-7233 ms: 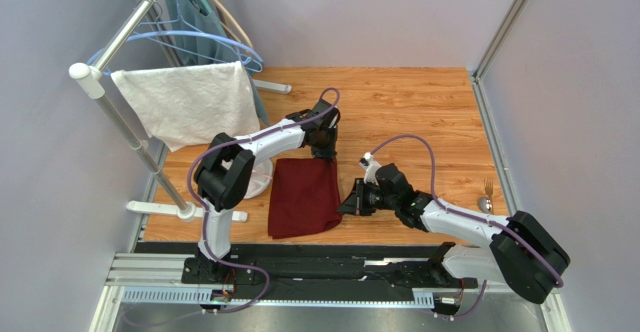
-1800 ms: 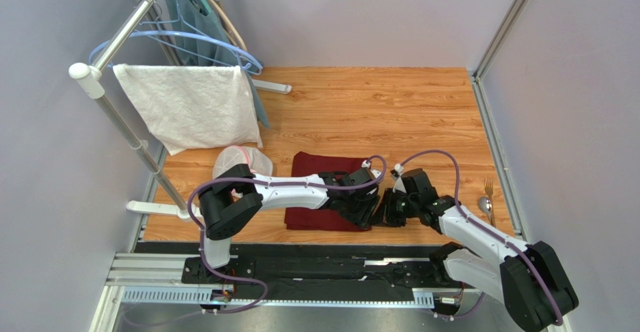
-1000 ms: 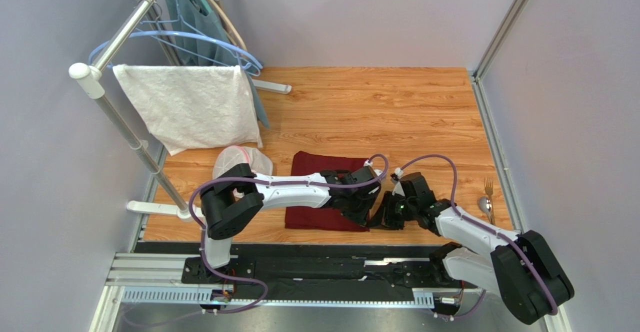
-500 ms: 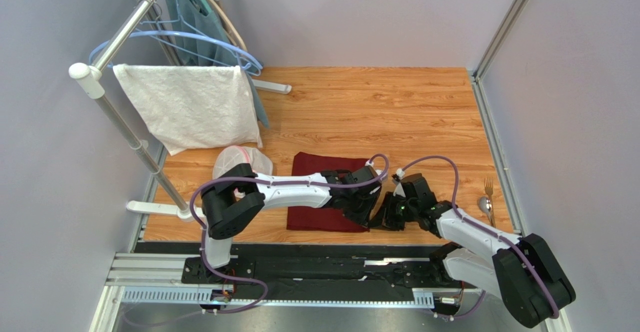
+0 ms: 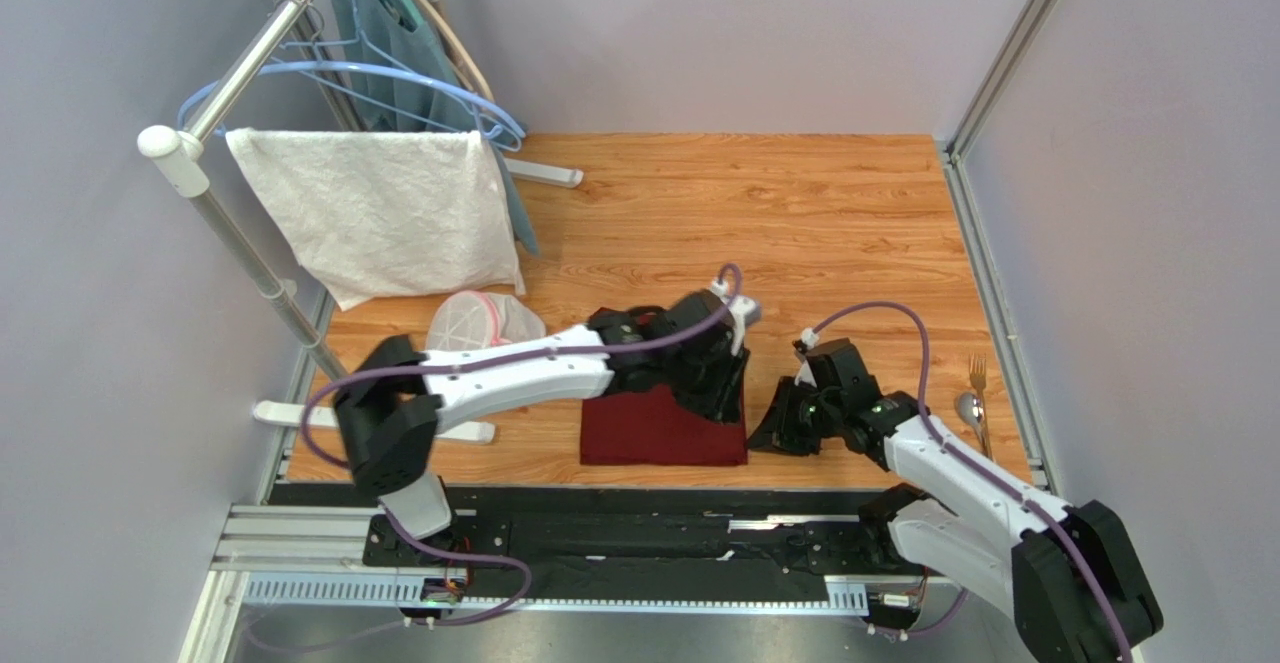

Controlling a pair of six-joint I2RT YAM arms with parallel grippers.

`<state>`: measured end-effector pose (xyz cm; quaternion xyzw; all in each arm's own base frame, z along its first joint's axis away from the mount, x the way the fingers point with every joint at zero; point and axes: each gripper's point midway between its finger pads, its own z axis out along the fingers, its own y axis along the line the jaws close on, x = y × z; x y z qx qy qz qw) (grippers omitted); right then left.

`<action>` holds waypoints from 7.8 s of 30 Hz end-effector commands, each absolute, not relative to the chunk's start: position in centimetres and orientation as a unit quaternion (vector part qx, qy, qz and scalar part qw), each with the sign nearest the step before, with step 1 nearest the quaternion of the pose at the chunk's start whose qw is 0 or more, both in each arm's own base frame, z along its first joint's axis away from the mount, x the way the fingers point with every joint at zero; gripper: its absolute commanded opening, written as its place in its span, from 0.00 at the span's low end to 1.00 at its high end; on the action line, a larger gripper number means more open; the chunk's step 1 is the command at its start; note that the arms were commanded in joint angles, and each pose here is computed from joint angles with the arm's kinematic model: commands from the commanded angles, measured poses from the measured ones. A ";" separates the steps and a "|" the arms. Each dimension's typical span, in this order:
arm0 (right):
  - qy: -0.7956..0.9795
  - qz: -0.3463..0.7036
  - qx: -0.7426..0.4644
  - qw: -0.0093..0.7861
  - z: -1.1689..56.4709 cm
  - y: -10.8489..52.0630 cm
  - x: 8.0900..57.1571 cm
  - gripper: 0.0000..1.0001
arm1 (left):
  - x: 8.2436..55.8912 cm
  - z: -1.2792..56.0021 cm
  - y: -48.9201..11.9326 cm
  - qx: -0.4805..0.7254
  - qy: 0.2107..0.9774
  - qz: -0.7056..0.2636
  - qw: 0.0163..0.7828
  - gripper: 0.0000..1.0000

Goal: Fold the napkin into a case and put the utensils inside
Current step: Smooth out the lower triangle-folded napkin at the center of the board, then move the lower triangle-folded napkin to the center of the board, then pick up the lower triangle-folded napkin from the center of the board, then fold the lower triangle-folded napkin at the center of the board.

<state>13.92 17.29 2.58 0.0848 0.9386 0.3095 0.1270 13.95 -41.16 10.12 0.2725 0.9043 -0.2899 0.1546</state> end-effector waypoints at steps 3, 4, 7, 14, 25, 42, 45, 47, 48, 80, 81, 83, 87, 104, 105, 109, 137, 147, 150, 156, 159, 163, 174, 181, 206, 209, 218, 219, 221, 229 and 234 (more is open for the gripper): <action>0.935 0.307 0.040 0.173 7.5 17.7 15.5 0.18 | 20.4 16.8 -35.3 0.200 0.891 -0.329 0.243 0.27; 0.933 0.317 0.023 0.171 8.0 18.5 15.2 0.19 | 22.2 16.8 -33.8 0.176 0.895 -0.325 0.252 0.26; 0.925 0.348 -0.009 0.156 8.9 21.0 15.0 0.20 | 24.7 15.6 -31.5 0.135 0.903 -0.318 0.256 0.21; 0.938 0.330 -0.008 0.108 5.2 21.0 14.3 0.09 | 26.5 14.4 -30.3 0.111 0.907 -0.309 0.262 0.19; 0.971 0.183 0.110 0.110 -0.1 14.4 13.8 0.00 | 29.1 11.4 -29.9 0.079 0.921 -0.296 0.239 0.30; 0.930 0.294 0.013 0.219 10.6 22.3 28.5 0.15 | 33.3 6.7 -27.6 0.037 0.940 -0.233 0.248 0.22; 0.933 0.284 0.018 0.220 9.2 22.5 31.6 0.15 | 33.6 5.8 -27.5 0.034 0.942 -0.227 0.244 0.22; 0.934 0.285 0.023 0.215 8.1 22.4 33.7 0.15 | 34.1 5.4 -27.3 0.028 0.942 -0.225 0.246 0.22; 0.937 0.276 0.021 0.213 7.4 22.0 34.2 0.14 | 34.2 4.9 -27.2 0.026 0.944 -0.223 0.241 0.22; 0.942 0.279 0.015 0.189 7.5 18.9 31.2 0.18 | 38.4 1.8 -26.2 -0.041 0.953 -0.216 0.210 0.22; 0.947 0.276 0.002 0.165 6.3 19.4 28.7 0.20 | 38.1 1.5 -26.2 -0.040 0.955 -0.214 0.201 0.21; 0.951 0.271 -0.008 0.148 5.5 19.6 26.2 0.21 | 37.7 1.3 -26.1 -0.044 0.956 -0.214 0.198 0.20; 0.962 0.250 0.036 0.107 2.5 17.7 21.2 0.20 | 37.1 1.4 -25.4 -0.045 0.954 -0.210 0.208 0.21; 0.965 0.042 0.089 0.242 5.2 10.5 23.4 0.29 | 33.0 8.3 -27.4 0.030 0.936 -0.229 0.265 0.33; 0.963 0.043 0.055 0.259 6.2 11.1 23.7 0.37 | 33.1 10.2 -27.0 0.030 0.930 -0.230 0.286 0.35; 0.947 0.122 -0.067 0.289 10.1 17.5 23.3 0.60 | 32.7 14.6 -25.1 0.014 0.918 -0.218 0.329 0.42; 0.951 0.039 -0.236 0.196 0.8 30.8 19.2 0.54 | 25.4 16.9 -19.4 -0.053 0.889 -0.274 0.363 0.40; 0.958 0.024 -0.217 0.183 -1.0 30.5 19.0 0.13 | 25.0 15.2 -19.2 -0.047 0.899 -0.266 0.346 0.43; 0.958 0.036 -0.210 0.190 0.0 31.1 19.4 0.00 | 24.7 14.3 -19.8 -0.029 0.906 -0.273 0.323 0.48; 0.953 0.151 -0.183 0.188 3.8 33.5 19.2 0.00 | 23.8 12.3 -22.1 0.005 0.912 -0.312 0.265 0.68; 0.944 0.219 -0.166 0.184 5.9 34.4 19.0 0.00 | 23.8 11.8 -23.9 -0.008 0.909 -0.347 0.229 0.70; 0.935 0.263 -0.149 0.187 7.0 34.5 19.4 0.00 | 24.1 10.3 -25.3 -0.054 0.910 -0.368 0.185 0.70; 0.922 0.315 -0.130 0.183 7.6 34.8 19.5 0.00 | 24.5 6.7 -27.9 -0.111 0.911 -0.383 0.109 0.70; 0.917 0.336 -0.127 0.173 7.6 34.6 19.3 0.00 | 25.3 5.2 -27.2 -0.111 0.922 -0.349 0.125 0.56; 0.871 0.474 -0.100 0.083 7.4 33.8 17.7 0.00 | 29.3 9.9 -27.7 0.021 0.945 -0.186 0.270 0.00; 0.867 0.480 -0.102 0.087 7.6 33.4 17.5 0.00 | 29.4 10.2 -28.6 0.017 0.941 -0.198 0.273 0.00; 0.865 0.489 -0.076 0.082 6.6 30.5 17.2 0.00 | 30.4 10.0 -30.4 0.035 0.944 -0.167 0.281 0.00; 0.866 0.489 -0.071 0.083 6.4 30.0 17.3 0.00 | 30.3 10.0 -30.7 0.039 0.944 -0.166 0.282 0.00; 0.868 0.485 -0.065 0.080 5.8 29.1 17.0 0.00 | 30.6 9.9 -31.4 0.042 0.944 -0.166 0.281 0.00; 0.874 0.477 -0.044 0.083 4.7 26.3 16.9 0.00 | 30.8 9.6 -33.2 0.050 0.945 -0.159 0.283 0.00; 0.877 0.473 -0.025 0.081 4.0 24.8 16.5 0.00 | 31.1 9.8 -34.6 0.059 0.943 -0.162 0.285 0.00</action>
